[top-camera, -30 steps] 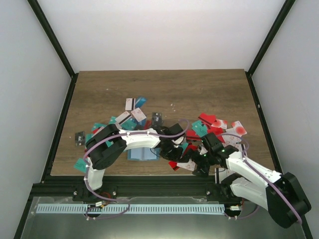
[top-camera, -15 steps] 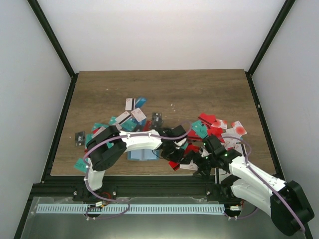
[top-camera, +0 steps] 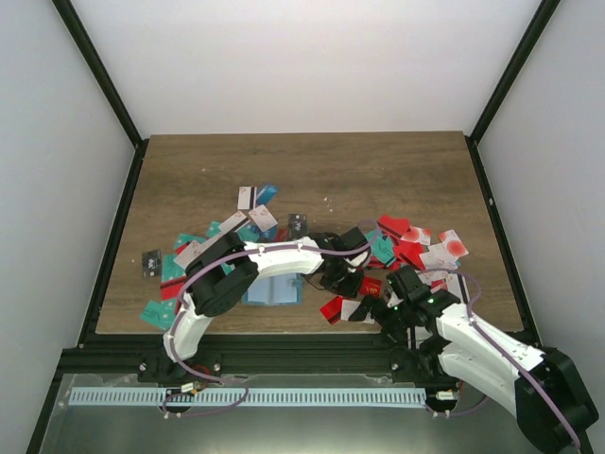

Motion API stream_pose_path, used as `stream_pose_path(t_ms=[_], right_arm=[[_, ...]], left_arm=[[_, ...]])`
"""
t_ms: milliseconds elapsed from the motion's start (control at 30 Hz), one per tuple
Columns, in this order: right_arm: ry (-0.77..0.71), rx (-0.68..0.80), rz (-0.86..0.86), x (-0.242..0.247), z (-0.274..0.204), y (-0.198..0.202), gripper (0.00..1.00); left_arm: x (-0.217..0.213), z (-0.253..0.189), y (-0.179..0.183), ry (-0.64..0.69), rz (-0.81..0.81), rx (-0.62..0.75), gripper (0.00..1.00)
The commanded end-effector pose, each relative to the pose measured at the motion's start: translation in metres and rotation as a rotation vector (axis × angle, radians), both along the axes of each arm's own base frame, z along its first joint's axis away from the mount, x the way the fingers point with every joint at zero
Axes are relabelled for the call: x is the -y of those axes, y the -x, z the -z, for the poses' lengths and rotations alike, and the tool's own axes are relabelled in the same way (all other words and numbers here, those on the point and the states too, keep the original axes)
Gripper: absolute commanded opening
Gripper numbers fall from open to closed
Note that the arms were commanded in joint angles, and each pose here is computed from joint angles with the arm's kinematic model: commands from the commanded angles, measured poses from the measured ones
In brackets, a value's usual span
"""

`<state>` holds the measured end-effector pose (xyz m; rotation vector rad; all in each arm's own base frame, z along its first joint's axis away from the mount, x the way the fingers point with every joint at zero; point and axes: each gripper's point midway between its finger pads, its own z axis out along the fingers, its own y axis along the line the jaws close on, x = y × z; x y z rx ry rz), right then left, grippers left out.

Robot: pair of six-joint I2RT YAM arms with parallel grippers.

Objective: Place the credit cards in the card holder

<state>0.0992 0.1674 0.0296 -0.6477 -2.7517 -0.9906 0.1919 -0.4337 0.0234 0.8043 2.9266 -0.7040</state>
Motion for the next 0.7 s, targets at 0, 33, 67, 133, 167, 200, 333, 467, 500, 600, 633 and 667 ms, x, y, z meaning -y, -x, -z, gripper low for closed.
stream_pose_path(t_ms=[0,33,67,133,167,200,333,467,500,600,633,667], right_arm=[[0.129,-0.106,0.026,0.025,0.024,0.026,1.00],[0.125,-0.107,0.029,0.025,0.024,0.026,1.00],[0.123,-0.112,0.032,0.025,0.025,0.028,1.00],[0.107,-0.119,0.044,0.024,0.027,0.029,1.00],[0.096,-0.121,0.054,0.023,0.027,0.029,1.00],[0.084,-0.119,0.069,0.021,0.027,0.028,1.00],[0.014,-0.090,0.140,0.014,0.024,0.017,0.99],[-0.015,-0.066,0.208,0.014,0.024,0.011,0.98],[-0.019,-0.063,0.227,0.014,0.024,0.009,0.97],[-0.035,-0.058,0.276,0.016,0.025,0.008,0.93],[-0.039,-0.061,0.291,0.017,0.026,0.008,0.91],[-0.043,-0.063,0.300,0.018,0.027,0.008,0.88]], left_arm=[[-0.014,0.022,0.011,-0.059,0.029,-0.040,0.08],[-0.016,0.023,0.015,-0.057,0.032,-0.049,0.08],[-0.018,0.025,0.018,-0.057,0.034,-0.056,0.08],[-0.023,0.028,0.026,-0.059,0.037,-0.071,0.08],[-0.025,0.029,0.030,-0.059,0.040,-0.076,0.08],[-0.026,0.029,0.035,-0.058,0.047,-0.080,0.08],[-0.027,0.030,0.056,-0.047,0.084,-0.099,0.08],[-0.024,0.032,0.072,-0.041,0.117,-0.115,0.08],[-0.024,0.032,0.074,-0.038,0.117,-0.116,0.08],[-0.022,0.030,0.079,-0.022,0.114,-0.120,0.08],[-0.022,0.029,0.079,-0.013,0.112,-0.124,0.08],[-0.022,0.028,0.081,-0.008,0.111,-0.127,0.08]])
